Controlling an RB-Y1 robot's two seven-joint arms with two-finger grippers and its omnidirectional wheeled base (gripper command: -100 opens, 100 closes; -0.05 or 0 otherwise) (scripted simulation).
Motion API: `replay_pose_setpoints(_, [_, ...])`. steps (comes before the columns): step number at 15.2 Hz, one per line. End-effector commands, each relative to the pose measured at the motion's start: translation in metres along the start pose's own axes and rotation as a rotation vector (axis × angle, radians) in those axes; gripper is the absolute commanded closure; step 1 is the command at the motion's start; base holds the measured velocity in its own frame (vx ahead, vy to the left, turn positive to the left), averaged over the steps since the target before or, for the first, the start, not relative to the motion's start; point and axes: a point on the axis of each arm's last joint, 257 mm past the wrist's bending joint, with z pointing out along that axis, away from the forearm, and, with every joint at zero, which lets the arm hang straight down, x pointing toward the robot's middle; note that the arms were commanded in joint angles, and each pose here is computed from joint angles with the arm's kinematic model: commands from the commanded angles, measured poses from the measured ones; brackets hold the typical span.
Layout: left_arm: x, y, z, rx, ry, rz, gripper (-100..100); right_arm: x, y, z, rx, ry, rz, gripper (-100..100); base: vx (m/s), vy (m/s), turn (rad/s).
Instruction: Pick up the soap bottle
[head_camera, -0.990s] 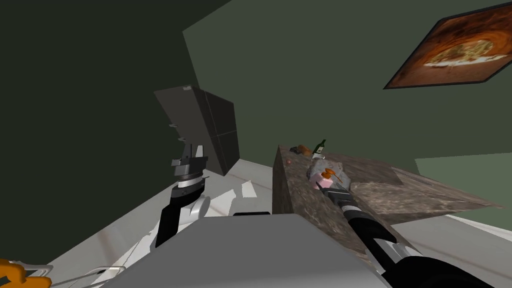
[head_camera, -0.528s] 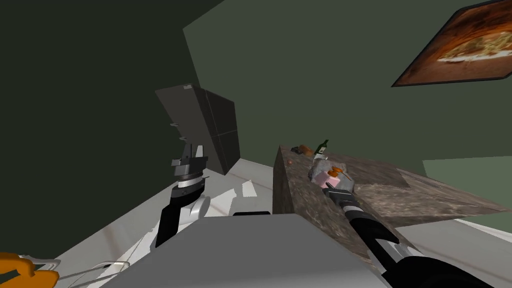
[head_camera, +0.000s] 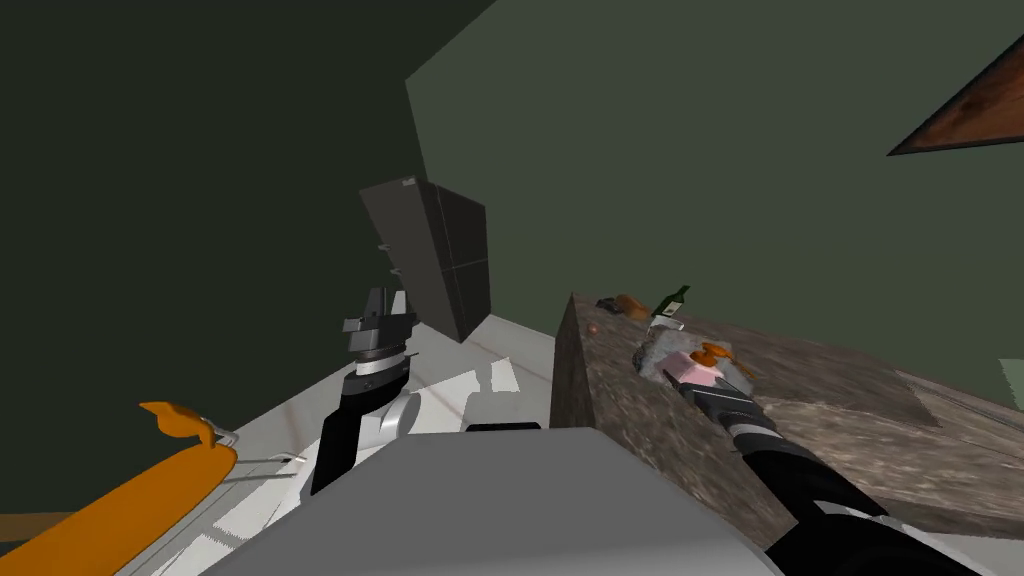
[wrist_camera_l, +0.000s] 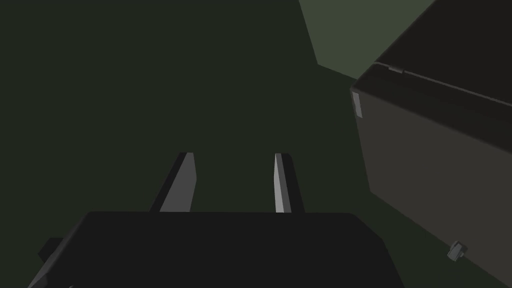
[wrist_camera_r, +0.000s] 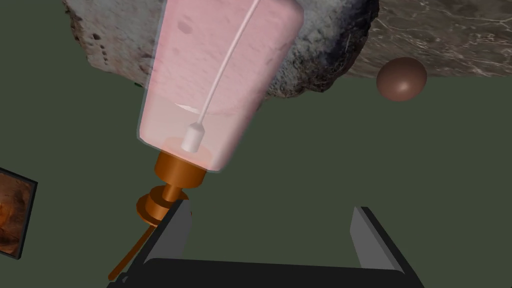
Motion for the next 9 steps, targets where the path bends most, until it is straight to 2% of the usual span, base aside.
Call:
replay_pose_setpoints(1, [0.000, 0.000, 0.000, 0.000, 0.000, 0.000, 0, 0.000, -0.024, -0.001, 0.033, 0.012, 0.004, -100, -0.039, -0.033, 0.243])
replay_pose_setpoints(5, [0.000, 0.000, 0.000, 0.000, 0.000, 0.000, 0, -0.006, -0.056, 0.000, 0.071, 0.019, 0.004, -100, -0.029, -0.035, 0.212])
replay_pose_setpoints(6, [0.000, 0.000, 0.000, 0.000, 0.000, 0.000, 0, -0.007, -0.060, 0.000, 0.076, 0.021, 0.003, -100, -0.029, -0.037, 0.124])
replay_pose_setpoints(8, [0.000, 0.000, 0.000, 0.000, 0.000, 0.000, 0, -0.008, -0.053, -0.001, 0.070, 0.020, 0.004, -100, -0.012, -0.017, 0.022])
replay_pose_setpoints(9, [0.000, 0.000, 0.000, 0.000, 0.000, 0.000, 0, -0.008, -0.053, -0.001, 0.070, 0.020, 0.004, 100, 0.000, 0.000, 0.000])
